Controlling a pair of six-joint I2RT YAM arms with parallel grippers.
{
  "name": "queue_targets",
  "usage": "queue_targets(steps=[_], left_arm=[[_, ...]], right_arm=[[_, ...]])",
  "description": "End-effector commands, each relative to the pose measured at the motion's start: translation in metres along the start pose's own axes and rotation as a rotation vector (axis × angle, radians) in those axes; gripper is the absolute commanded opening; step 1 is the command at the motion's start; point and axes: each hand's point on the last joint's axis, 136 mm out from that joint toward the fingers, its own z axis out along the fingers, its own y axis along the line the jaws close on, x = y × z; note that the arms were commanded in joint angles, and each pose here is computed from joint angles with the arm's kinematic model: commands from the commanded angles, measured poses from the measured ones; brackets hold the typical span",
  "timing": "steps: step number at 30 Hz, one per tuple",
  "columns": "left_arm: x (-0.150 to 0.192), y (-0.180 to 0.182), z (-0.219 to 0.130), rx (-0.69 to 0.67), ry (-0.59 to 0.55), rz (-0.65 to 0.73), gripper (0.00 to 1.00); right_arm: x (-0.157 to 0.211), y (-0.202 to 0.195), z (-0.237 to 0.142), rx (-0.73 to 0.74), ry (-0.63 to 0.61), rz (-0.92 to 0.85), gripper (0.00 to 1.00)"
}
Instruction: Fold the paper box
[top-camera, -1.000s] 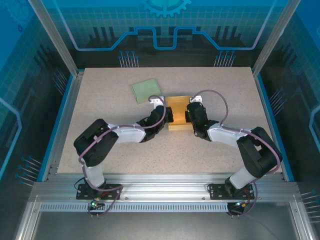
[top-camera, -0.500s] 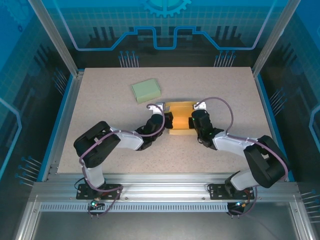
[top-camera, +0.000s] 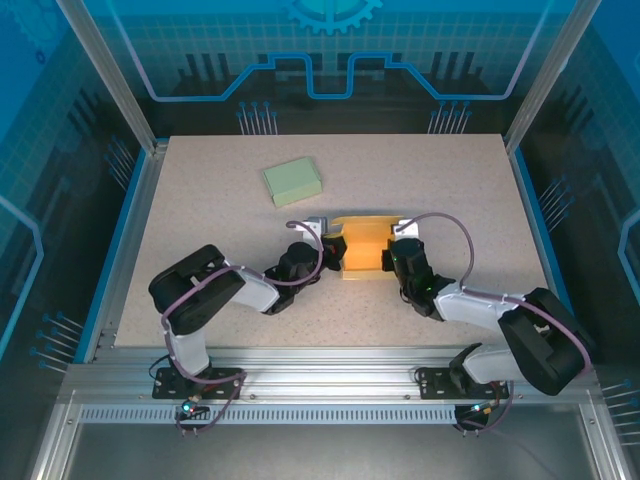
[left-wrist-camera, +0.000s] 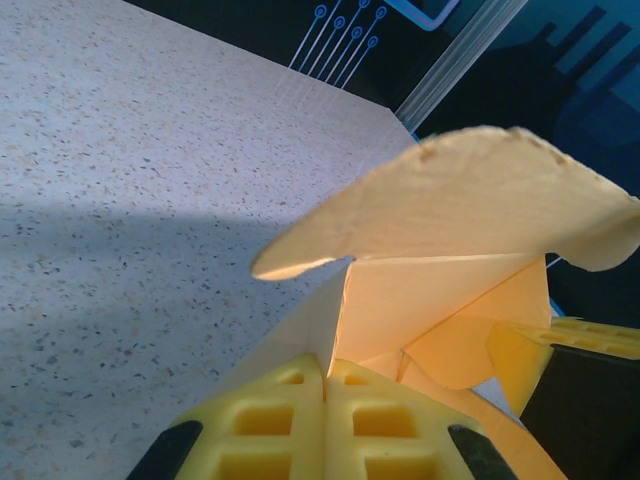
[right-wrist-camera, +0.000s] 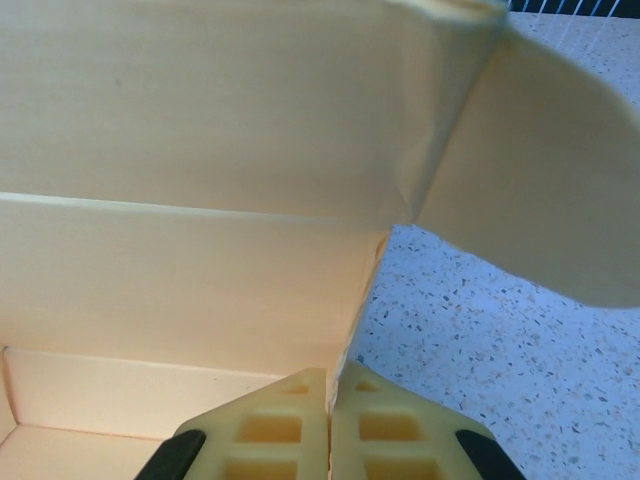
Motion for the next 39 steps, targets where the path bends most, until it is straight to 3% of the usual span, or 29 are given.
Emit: queue_targets(steps=[1,9,26,39], left_arm=[[0.053,-0.046,-0.009,0.211,0.203,0.000,0.00],[0.066,-0.051,-0.014,0.213,0.260,0.037,0.03],[0.107,-0.022,-0.047,0.179,0.399,0.092,0.06],[0.129,0.008,-0.050,0.097,0.426,0.132,0.05]], right_arm=[[0.000,0.059,-0.017,-0.257,-0.015,-0.042,0.07],[0.002,0.062,-0.018,-0.249,-0.018,-0.064,0.07],[0.027,0.048,-0.034,-0.197,0.013,-0.066,0.08],[0.056,0.025,-0.042,-0.101,0.071,0.002,0.12]])
